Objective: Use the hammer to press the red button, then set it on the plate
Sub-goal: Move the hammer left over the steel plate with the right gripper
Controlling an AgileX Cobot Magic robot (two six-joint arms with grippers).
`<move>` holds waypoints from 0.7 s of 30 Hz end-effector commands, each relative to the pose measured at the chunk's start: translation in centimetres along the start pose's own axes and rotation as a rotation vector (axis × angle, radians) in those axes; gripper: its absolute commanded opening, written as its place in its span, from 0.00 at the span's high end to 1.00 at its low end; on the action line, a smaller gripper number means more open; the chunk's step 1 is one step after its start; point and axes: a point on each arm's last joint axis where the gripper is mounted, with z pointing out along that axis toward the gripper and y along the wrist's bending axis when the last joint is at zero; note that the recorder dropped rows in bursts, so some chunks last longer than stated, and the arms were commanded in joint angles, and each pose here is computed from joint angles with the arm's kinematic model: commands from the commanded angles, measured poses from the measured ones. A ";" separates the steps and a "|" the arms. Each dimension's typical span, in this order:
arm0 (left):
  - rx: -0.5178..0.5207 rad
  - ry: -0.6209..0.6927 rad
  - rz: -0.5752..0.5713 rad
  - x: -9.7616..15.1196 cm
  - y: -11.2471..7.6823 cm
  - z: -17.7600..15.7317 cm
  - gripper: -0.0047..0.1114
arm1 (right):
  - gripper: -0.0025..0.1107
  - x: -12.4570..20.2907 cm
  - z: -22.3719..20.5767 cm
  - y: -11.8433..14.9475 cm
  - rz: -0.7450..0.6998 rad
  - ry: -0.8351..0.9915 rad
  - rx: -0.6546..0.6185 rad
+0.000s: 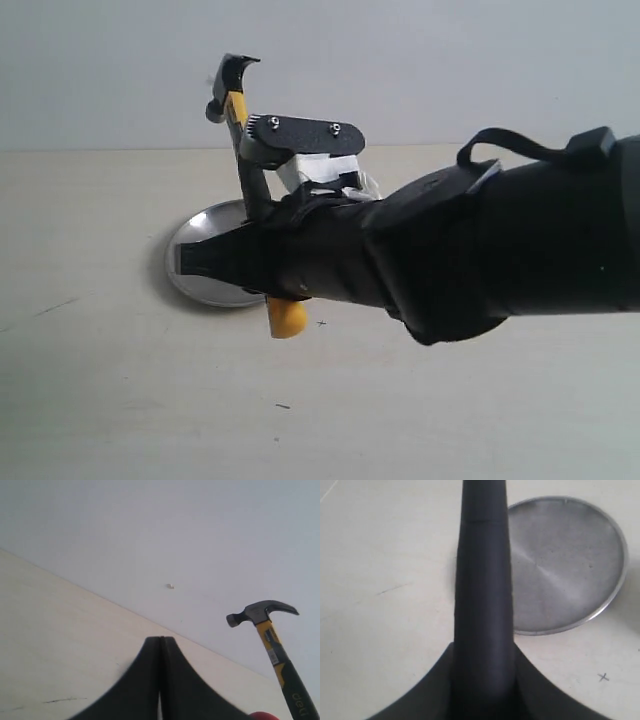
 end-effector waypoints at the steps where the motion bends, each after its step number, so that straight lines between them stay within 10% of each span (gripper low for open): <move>1: 0.005 0.003 -0.005 0.1 0.0 0.0 0.96 | 0.98 -1.4 -0.9 1.7 -0.104 -0.188 -0.035; 9: 0.005 0.003 -0.005 0.1 0.0 0.0 0.96 | 0.98 -1.5 -1.1 1.4 -0.046 -0.289 -0.060; 15: 0.005 0.003 -0.005 0.1 0.0 0.0 0.96 | 0.98 0.0 -0.8 2.2 0.157 -0.389 -0.322; 21: 0.005 0.003 -0.005 0.1 0.0 0.0 0.96 | 0.98 0.4 1.4 -0.4 0.217 -0.250 -0.237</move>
